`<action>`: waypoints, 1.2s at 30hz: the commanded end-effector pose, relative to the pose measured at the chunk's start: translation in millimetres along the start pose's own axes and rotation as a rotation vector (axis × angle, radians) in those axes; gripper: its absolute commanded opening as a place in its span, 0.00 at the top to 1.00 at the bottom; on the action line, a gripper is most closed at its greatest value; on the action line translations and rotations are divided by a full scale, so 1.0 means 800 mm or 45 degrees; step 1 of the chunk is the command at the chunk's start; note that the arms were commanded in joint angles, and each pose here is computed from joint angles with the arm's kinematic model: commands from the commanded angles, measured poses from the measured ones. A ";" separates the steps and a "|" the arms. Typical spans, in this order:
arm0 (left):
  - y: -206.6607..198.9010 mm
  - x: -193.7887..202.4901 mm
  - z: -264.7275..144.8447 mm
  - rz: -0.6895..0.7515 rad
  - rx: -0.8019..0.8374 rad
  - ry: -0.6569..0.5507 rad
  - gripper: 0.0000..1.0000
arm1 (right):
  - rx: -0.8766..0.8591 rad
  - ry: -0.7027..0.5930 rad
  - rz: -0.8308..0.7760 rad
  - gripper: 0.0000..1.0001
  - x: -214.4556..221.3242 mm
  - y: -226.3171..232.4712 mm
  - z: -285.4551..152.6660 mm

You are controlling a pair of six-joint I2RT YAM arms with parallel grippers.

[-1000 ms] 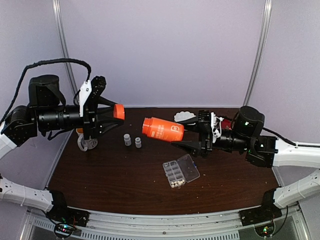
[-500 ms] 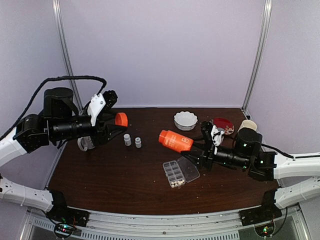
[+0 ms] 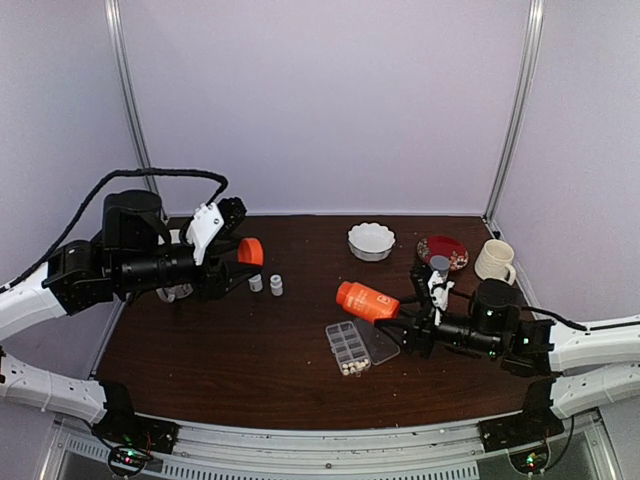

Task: Sort the pills into containers
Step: Pour the pill into the compartment of the pill container.

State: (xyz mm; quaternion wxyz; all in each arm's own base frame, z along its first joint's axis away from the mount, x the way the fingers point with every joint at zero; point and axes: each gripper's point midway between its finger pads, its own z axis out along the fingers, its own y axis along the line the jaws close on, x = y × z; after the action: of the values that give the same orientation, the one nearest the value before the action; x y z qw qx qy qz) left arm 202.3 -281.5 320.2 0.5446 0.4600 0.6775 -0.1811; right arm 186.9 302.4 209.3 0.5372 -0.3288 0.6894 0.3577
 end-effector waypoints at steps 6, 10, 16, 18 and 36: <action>0.004 -0.008 0.005 -0.041 -0.023 -0.080 0.89 | 0.002 -0.061 0.020 1.00 0.021 -0.004 -0.022; 0.002 -0.006 0.009 -0.049 -0.014 -0.082 0.89 | -0.061 -0.024 -0.016 1.00 0.038 0.006 -0.026; -0.001 -0.005 0.013 -0.051 -0.002 -0.078 0.89 | -0.104 0.036 0.049 1.00 0.056 0.010 -0.023; -0.001 -0.005 0.013 -0.052 0.000 -0.077 0.89 | -0.131 0.021 0.078 1.00 0.059 0.013 -0.025; 0.007 0.016 0.038 -0.151 -0.064 0.015 0.89 | -0.026 0.192 0.199 1.00 0.121 -0.007 -0.025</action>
State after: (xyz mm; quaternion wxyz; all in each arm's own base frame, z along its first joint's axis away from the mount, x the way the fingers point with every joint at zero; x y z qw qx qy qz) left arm 214.8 -294.0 287.9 0.5176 0.4397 0.7107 -0.1836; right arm 154.6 277.7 119.6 0.4472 -0.3226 0.7387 0.3876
